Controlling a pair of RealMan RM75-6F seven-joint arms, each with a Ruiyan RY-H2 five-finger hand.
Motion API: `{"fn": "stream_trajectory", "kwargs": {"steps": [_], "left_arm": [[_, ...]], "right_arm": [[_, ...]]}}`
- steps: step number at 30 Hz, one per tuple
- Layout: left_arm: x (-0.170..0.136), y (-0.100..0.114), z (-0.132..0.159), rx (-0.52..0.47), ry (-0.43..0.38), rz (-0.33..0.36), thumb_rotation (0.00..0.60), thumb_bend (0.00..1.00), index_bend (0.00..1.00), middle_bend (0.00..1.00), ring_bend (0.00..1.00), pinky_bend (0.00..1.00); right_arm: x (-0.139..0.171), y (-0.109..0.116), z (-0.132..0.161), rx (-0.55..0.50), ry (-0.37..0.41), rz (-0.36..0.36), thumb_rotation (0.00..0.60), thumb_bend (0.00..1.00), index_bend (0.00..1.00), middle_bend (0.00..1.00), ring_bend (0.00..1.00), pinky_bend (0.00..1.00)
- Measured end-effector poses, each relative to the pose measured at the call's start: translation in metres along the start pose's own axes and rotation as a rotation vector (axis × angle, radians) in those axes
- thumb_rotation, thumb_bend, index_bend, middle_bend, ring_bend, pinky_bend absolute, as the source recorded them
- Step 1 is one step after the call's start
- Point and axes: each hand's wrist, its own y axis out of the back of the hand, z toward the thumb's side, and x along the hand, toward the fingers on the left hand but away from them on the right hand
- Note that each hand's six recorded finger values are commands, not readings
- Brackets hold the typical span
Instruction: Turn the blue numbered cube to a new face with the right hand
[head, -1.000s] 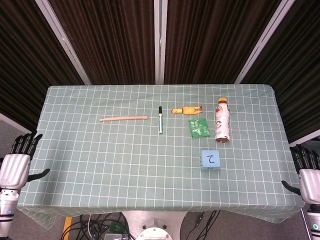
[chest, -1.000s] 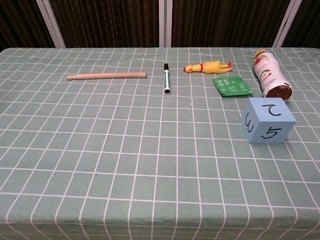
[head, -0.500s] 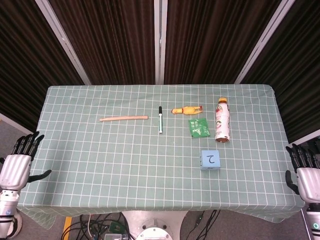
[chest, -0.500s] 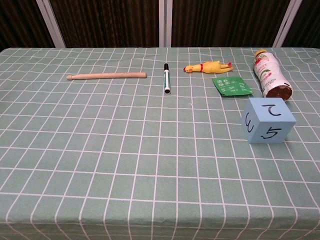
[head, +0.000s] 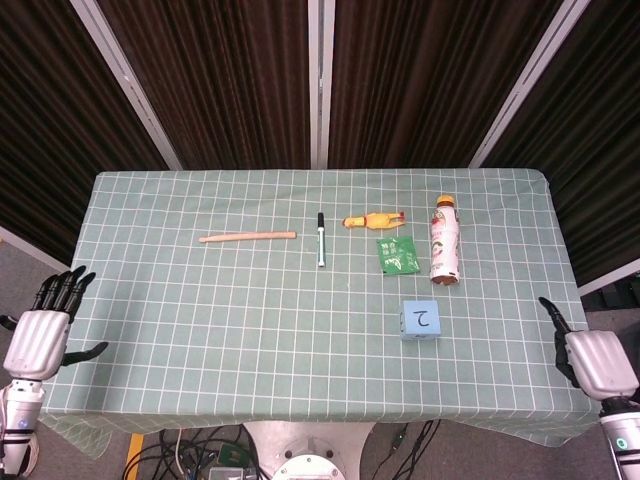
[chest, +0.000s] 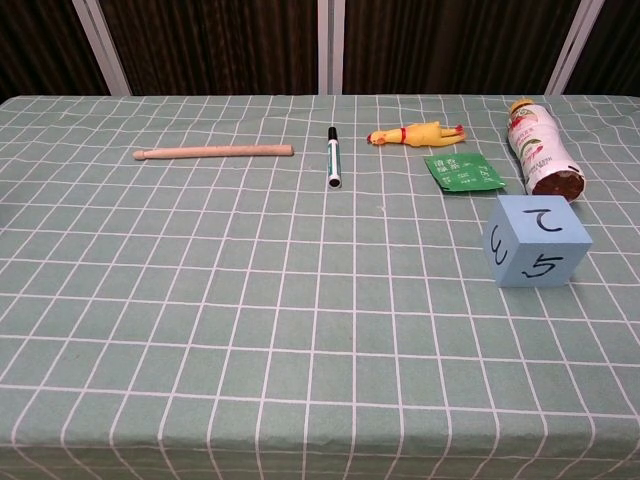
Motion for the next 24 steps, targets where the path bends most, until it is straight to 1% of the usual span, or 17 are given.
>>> {"fn": "stream_trajectory", "kwargs": {"steps": [4, 8, 14, 20, 24], "left_arm": [[-0.002, -0.001, -0.002, -0.002, 0.004, -0.003, 0.6, 0.02, 0.03, 0.0, 0.0, 0.0], [-0.003, 0.0, -0.007, -0.004, 0.015, -0.004, 0.6, 0.02, 0.03, 0.0, 0.0, 0.0], [-0.003, -0.001, -0.012, -0.005, 0.022, -0.012, 0.6, 0.02, 0.03, 0.0, 0.0, 0.0], [-0.002, -0.004, -0.015, -0.008, 0.025, -0.017, 0.6, 0.02, 0.03, 0.0, 0.0, 0.0], [-0.003, -0.003, -0.019, -0.006, 0.034, -0.016, 0.6, 0.02, 0.03, 0.0, 0.0, 0.0]], "right_arm": [[-0.011, -0.007, 0.018, -0.006, 0.05, 0.11, 0.6, 1.0, 0.0, 0.99, 0.85, 0.77], [-0.025, -0.014, 0.04, -0.003, 0.103, 0.234, 0.6, 1.0, 0.0, 0.99, 0.85, 0.77], [-0.047, -0.02, 0.07, -0.019, 0.155, 0.373, 0.6, 1.0, 0.0, 0.99, 0.85, 0.77], [-0.07, -0.023, 0.092, -0.047, 0.181, 0.485, 0.6, 1.0, 0.0, 0.99, 0.86, 0.77], [-0.085, -0.021, 0.105, -0.056, 0.195, 0.52, 0.6, 1.0, 0.0, 0.99, 0.86, 0.77]]}}
